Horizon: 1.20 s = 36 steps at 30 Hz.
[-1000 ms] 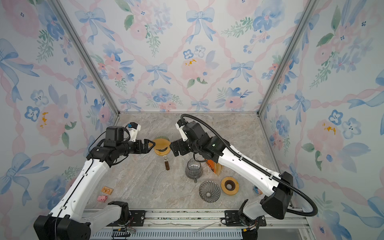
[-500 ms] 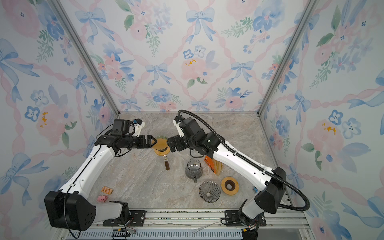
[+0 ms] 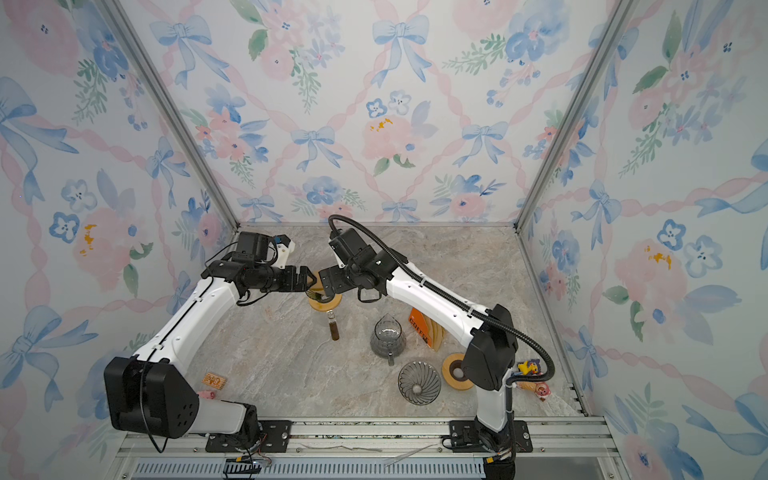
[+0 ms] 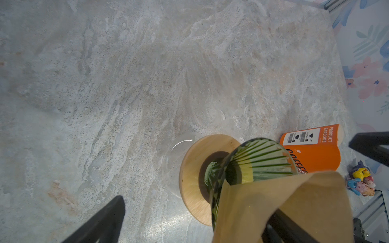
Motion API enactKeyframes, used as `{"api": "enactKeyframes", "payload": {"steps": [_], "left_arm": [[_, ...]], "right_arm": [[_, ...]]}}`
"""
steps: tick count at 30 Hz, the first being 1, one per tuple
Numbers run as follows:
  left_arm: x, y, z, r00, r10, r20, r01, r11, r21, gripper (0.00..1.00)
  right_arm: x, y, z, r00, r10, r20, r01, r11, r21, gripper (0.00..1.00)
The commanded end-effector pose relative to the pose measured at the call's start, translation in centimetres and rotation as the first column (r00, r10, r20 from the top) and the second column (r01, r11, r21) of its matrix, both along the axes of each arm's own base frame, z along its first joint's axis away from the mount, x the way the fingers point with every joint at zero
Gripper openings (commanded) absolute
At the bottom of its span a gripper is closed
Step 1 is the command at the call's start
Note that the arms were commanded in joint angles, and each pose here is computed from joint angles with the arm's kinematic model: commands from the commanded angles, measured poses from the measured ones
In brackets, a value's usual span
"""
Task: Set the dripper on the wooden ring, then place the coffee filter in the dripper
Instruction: 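Lower the filter into the green dripper while the left gripper reaches toward it, then press the filter into the dripper with both grippers from opposite sides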
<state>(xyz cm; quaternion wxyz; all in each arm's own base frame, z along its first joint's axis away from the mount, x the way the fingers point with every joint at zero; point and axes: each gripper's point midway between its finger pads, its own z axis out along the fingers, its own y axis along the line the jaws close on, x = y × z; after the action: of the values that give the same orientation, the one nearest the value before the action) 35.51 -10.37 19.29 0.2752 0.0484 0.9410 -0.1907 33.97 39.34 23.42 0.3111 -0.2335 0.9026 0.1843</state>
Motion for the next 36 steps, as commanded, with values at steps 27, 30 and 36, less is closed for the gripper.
{"api": "enactKeyframes", "payload": {"steps": [27,30,36], "left_arm": [[1.2,-0.5,-1.9,1.0,-0.004,0.016,0.004,1.0,-0.016,0.98],[1.1,-0.5,-2.2,1.0,-0.004,0.017,0.004,1.0,-0.016,0.98],[1.0,-0.6,-2.6,1.0,-0.006,0.007,0.006,1.0,-0.023,0.98]], "right_arm": [[1.8,-0.6,-4.5,0.987,-0.074,-0.144,0.057,0.991,-0.121,0.96],[1.9,-0.7,-4.6,0.986,-0.076,-0.151,0.058,0.991,-0.117,0.96],[2.1,-0.4,-4.4,0.983,-0.052,-0.175,0.038,0.996,-0.08,0.96]]}}
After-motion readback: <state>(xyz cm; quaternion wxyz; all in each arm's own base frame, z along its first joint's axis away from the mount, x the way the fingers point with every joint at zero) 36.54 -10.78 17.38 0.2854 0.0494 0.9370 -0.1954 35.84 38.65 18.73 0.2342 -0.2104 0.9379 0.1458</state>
